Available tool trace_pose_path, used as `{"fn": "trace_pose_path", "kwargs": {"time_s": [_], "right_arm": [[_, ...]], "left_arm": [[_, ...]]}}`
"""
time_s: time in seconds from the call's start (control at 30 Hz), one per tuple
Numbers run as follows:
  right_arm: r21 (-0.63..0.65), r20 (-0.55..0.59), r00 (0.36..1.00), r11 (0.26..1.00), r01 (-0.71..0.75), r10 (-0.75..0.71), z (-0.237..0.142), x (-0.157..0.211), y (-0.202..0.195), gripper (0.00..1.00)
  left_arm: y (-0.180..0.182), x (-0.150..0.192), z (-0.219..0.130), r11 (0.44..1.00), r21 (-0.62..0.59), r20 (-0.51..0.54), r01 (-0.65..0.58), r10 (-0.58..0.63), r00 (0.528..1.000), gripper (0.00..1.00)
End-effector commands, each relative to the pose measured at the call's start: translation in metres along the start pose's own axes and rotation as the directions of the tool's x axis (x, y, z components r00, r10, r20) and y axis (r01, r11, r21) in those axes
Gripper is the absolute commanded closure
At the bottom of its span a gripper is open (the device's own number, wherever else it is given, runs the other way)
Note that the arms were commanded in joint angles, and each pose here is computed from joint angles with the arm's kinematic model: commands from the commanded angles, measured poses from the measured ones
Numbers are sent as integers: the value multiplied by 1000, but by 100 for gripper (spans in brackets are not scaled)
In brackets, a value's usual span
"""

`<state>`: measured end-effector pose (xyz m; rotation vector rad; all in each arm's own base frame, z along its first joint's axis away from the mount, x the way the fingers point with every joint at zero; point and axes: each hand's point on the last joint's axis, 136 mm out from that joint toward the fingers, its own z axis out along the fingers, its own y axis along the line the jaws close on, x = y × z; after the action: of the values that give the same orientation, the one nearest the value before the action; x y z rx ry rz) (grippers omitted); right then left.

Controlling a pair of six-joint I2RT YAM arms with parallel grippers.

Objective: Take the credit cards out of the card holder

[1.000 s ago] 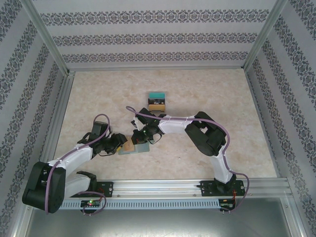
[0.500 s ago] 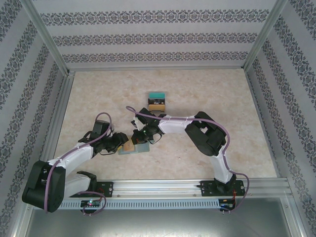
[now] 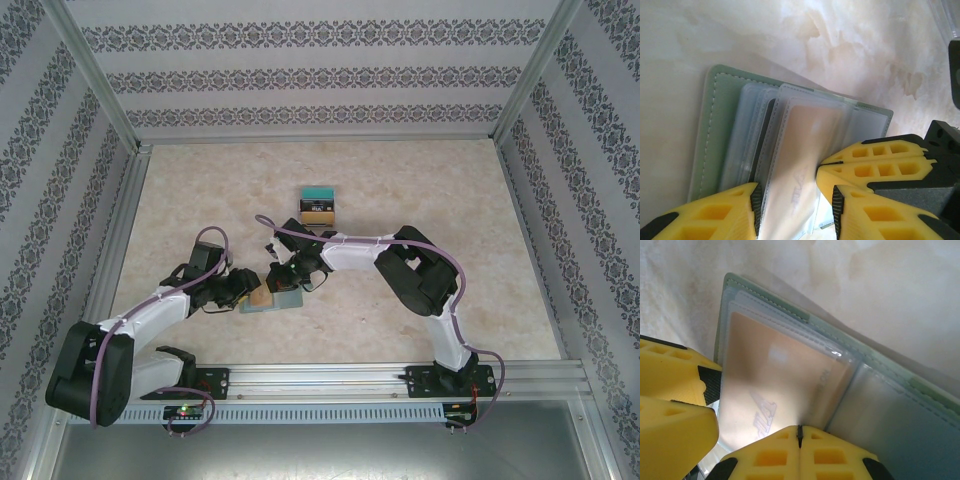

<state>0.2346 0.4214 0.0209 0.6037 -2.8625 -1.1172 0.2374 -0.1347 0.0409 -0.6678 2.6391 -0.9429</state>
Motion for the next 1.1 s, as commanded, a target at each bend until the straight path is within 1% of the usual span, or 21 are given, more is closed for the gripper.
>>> {"fn": "trace_pose_path", "kwargs": {"time_s": [0.0, 0.03, 0.17, 0.27, 0.37, 0.5, 0.67, 0.87, 1.07], "right_arm": [[66, -61, 998, 997, -30, 34, 12, 20, -21, 90], [66, -57, 998, 997, -30, 34, 11, 20, -20, 88], [62, -40, 999, 998, -28, 31, 7, 16, -20, 85], [62, -31, 999, 998, -27, 28, 5, 14, -19, 80], [68, -19, 999, 997, -26, 27, 1, 13, -19, 78], [81, 50, 998, 996, -33, 29, -19, 3, -20, 69], [97, 119, 992, 993, -60, 48, -45, -3, -26, 69], [140, 177, 978, 981, -133, 108, -62, 5, -52, 70], [163, 245, 961, 972, -170, 127, -82, 8, -64, 71]], "left_arm": [[-51, 1, -9, 978, 179, -9, -103, 107, 994, 57], [-54, 1, -10, 976, 191, -6, -107, 110, 994, 57], [-64, 0, -13, 966, 228, -2, -120, 123, 992, 57], [-70, 2, -13, 962, 240, -8, -132, 138, 990, 57], [-71, 3, -12, 962, 236, -10, -136, 142, 990, 57], [-77, 2, -12, 960, 238, -6, -146, 152, 988, 57], [-87, 3, -7, 956, 241, -14, -168, 177, 984, 57], [-104, 7, 9, 950, 243, -44, -198, 214, 976, 57], [-108, 8, 18, 953, 229, -61, -198, 218, 974, 57]]}}
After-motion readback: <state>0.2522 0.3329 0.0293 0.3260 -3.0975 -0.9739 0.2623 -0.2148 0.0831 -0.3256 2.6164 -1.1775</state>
